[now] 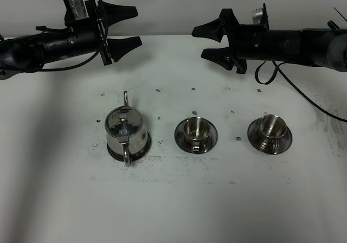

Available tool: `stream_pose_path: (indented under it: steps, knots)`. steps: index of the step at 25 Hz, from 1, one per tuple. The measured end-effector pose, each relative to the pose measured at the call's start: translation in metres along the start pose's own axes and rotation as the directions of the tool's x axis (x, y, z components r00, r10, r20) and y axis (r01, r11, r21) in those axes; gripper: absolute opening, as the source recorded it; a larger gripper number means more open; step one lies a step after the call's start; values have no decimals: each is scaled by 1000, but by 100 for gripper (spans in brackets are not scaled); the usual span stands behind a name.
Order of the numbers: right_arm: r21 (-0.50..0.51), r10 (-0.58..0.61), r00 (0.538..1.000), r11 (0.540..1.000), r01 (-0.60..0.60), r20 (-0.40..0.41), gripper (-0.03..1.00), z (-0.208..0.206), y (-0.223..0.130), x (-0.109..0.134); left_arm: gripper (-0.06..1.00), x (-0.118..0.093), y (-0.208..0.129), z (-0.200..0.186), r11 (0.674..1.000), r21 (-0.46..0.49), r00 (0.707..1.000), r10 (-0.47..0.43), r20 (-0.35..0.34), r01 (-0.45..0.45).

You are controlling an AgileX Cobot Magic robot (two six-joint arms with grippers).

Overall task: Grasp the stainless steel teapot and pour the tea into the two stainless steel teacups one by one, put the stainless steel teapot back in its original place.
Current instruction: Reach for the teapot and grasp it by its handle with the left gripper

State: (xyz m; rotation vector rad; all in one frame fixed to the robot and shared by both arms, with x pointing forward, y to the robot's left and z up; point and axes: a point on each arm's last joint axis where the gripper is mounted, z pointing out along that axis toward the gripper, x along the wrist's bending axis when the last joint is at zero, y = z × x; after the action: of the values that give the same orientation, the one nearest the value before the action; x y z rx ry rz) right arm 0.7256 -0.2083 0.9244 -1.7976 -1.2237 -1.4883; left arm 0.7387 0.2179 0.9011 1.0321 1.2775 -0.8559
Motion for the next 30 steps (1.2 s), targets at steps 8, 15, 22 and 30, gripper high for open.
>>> stream_pose_path:
  steps: [8, 15, 22, 30]
  knots:
    - [18, 32, 999, 999, -32, -8, 59, 5, -3, -14, 74, 0, 0, 0, 1000, 0, 1000, 0, 0, 0]
    - [12, 25, 999, 1000, -25, -47, 59, 5, -2, -11, 74, 0, 0, 0, 1000, 0, 1000, 3, 0, -3]
    - [8, -15, 999, 1000, 16, -52, 59, 5, -2, -11, 74, 0, 0, -1, 1000, 0, 1000, 5, -1, -5]
    - [-12, -61, 997, 998, 60, -54, 59, -18, 13, -18, 74, 4, 9, -22, 1000, -20, 999, -4, -36, 3]
